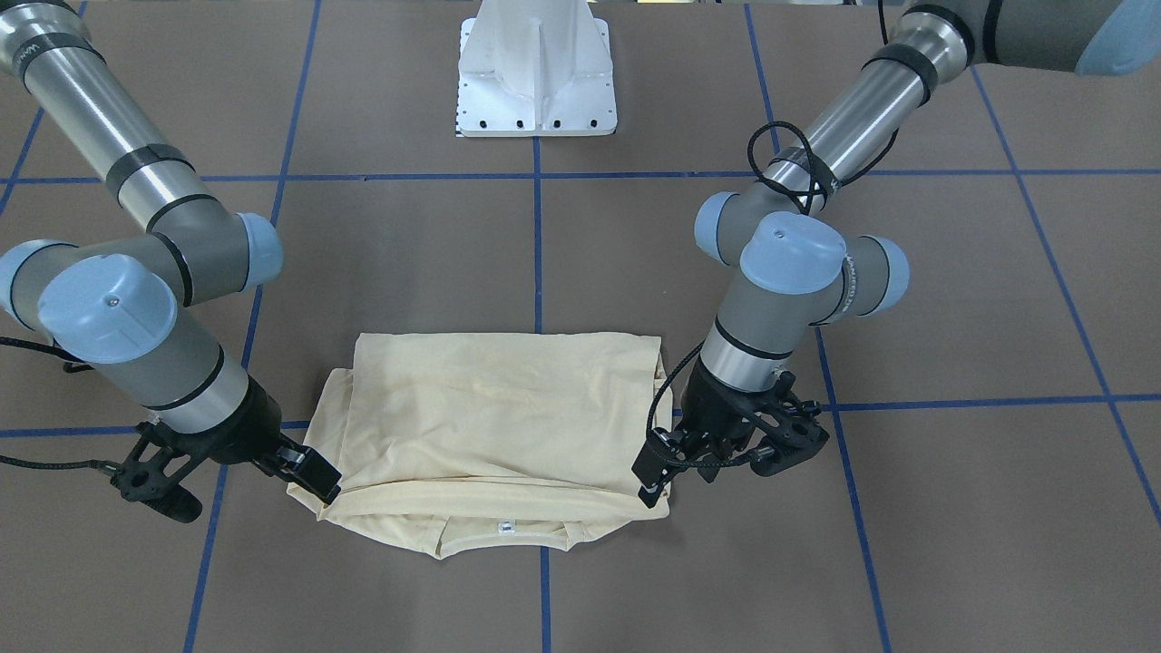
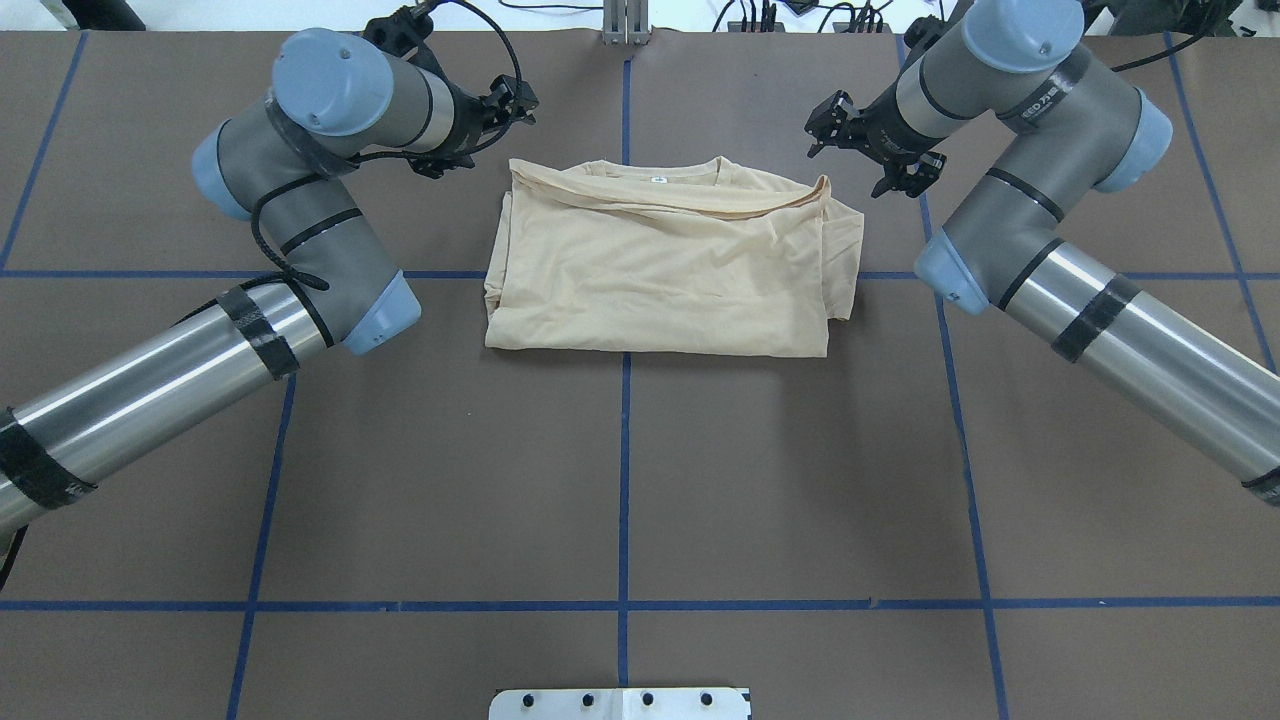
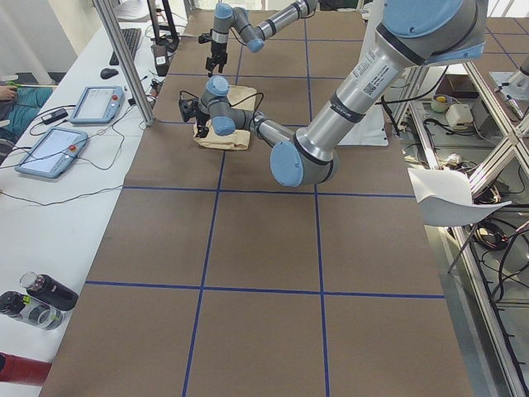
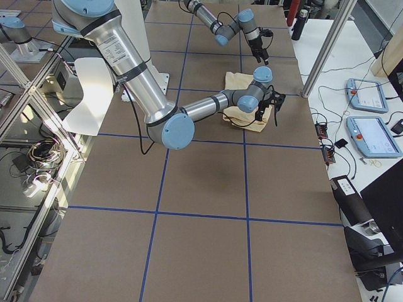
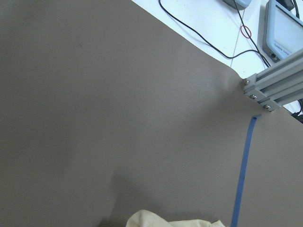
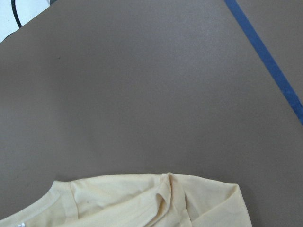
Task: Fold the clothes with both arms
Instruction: 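Lower the hem at the collar and open both grippers, then move the right gripper to the folded shirt's side edge nearest it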
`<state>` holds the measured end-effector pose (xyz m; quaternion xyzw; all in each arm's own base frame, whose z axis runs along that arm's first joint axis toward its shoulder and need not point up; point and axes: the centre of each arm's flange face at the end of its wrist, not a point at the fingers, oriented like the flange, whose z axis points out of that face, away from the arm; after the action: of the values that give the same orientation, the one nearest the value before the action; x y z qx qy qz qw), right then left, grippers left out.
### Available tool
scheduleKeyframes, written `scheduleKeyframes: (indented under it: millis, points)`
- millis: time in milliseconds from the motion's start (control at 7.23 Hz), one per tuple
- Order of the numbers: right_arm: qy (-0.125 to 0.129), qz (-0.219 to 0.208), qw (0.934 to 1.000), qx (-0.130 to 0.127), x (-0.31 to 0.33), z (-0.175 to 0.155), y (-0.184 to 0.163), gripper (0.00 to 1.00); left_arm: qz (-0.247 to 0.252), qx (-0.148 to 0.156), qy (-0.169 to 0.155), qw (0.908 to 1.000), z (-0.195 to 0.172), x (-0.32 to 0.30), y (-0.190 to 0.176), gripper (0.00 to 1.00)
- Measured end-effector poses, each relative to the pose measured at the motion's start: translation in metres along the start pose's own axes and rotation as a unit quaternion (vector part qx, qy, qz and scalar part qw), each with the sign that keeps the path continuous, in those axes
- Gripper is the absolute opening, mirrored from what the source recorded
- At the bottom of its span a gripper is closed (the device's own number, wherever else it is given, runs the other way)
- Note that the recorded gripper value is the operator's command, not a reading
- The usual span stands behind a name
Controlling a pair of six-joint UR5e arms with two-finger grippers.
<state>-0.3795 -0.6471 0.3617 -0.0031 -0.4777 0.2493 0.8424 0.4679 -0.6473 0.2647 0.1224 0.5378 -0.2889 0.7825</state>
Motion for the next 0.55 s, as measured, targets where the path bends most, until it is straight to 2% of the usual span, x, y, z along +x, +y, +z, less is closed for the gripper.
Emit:
scheduleKeyframes:
  millis: [277, 553]
  points:
    - [-0.009, -0.01, 0.9995, -0.03, 0.034, -0.014, 0.041, 1.0, 0.002, -0.005, 0.01, 0.9999, -0.018, -0.01, 0.003, 1.0]
    - [-0.004, 0.005, 0.9982, -0.06, 0.056, -0.006, 0.103, 1.0, 0.002, -0.006, 0.013, 0.9999, -0.026, -0.012, 0.004, 1.0]
